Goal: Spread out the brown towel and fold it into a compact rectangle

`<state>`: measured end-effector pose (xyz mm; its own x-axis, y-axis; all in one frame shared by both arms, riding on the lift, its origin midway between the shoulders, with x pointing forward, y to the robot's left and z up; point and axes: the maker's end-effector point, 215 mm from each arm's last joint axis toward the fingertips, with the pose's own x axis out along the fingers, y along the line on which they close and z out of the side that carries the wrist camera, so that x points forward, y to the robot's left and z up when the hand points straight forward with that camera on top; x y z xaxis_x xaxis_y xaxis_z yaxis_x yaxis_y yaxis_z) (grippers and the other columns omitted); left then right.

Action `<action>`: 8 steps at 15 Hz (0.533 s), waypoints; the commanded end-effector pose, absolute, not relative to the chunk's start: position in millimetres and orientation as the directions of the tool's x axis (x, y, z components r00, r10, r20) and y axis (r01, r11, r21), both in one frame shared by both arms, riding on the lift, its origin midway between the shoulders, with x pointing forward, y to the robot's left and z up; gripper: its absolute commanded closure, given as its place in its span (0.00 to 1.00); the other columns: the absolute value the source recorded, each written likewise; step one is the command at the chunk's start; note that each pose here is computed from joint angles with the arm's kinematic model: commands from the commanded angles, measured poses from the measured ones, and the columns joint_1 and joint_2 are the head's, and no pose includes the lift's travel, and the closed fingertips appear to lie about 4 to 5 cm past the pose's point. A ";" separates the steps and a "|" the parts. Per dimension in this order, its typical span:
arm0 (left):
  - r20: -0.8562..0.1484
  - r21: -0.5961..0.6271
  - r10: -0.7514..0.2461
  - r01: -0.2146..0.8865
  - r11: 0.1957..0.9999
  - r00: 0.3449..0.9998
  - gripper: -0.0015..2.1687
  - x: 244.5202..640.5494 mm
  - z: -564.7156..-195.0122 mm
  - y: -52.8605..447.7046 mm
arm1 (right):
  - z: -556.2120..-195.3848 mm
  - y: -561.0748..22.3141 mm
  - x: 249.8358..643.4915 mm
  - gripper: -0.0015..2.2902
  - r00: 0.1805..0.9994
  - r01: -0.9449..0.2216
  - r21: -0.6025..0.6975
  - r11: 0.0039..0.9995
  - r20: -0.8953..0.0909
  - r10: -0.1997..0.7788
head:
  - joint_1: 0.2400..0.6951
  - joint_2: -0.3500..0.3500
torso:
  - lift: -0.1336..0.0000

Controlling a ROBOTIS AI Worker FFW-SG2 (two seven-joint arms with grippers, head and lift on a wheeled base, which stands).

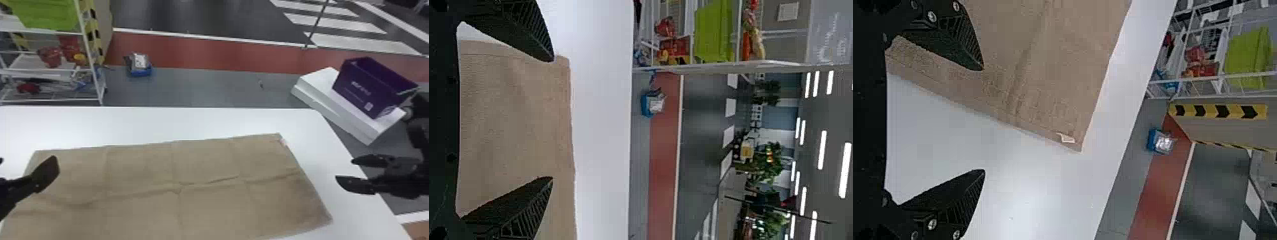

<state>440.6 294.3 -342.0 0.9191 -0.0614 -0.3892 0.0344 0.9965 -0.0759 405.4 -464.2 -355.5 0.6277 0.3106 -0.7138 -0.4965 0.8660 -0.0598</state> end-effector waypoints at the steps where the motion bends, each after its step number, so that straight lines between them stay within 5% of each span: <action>1: -0.364 -0.129 -0.095 0.051 0.990 0.927 0.01 445.2 -343.4 283.0 | -366.1 -473.9 394.4 0.08 0.569 -0.495 -0.067 0.867 -0.779 0.265 | 1.00 0.18 | 0.07; 8: -0.392 -0.141 -0.110 0.059 0.988 0.913 0.01 438.7 -359.4 279.4 | -430.2 -463.3 378.2 0.08 0.426 -0.539 -0.063 0.840 -0.881 0.207 | 1.00 0.13 | 0.07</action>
